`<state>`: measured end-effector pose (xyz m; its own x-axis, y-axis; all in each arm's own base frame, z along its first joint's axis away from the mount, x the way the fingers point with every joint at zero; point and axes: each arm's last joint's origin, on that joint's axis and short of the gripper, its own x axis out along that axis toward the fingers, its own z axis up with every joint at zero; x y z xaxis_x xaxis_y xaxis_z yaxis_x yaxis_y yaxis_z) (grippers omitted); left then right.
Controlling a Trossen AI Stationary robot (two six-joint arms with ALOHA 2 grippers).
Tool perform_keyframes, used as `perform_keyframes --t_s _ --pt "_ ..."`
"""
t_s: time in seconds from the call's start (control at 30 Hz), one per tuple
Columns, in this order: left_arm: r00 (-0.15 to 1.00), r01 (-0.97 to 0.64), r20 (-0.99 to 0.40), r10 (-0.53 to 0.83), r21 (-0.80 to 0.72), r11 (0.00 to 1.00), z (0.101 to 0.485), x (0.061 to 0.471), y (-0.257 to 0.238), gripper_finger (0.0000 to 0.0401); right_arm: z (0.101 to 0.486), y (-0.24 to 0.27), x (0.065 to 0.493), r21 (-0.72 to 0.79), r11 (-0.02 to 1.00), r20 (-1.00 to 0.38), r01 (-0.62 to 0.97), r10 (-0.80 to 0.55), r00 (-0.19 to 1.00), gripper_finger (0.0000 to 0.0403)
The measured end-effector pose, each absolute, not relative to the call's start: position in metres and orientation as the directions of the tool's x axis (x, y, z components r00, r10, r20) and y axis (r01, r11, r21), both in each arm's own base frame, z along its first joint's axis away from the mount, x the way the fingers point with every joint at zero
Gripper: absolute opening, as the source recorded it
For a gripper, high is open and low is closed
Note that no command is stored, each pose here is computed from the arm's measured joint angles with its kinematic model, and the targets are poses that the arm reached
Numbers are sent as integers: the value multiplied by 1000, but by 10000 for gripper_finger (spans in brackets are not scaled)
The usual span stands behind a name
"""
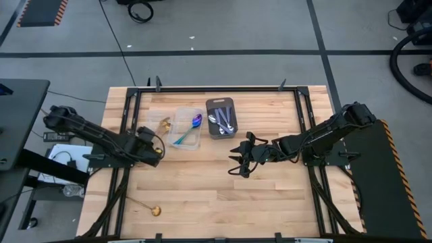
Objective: Sort silverware by color (type)
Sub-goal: Put the gold spoon into the left transparent bin
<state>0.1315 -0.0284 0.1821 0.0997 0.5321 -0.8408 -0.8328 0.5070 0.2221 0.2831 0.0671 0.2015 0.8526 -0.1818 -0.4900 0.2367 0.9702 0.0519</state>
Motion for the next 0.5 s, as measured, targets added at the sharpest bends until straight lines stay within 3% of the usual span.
perform_keyframes --t_s 0.5 --pt "-41 -799 -861 508 333 500 162 143 -33 24 202 67 283 52 970 -490 237 -182 853 125"
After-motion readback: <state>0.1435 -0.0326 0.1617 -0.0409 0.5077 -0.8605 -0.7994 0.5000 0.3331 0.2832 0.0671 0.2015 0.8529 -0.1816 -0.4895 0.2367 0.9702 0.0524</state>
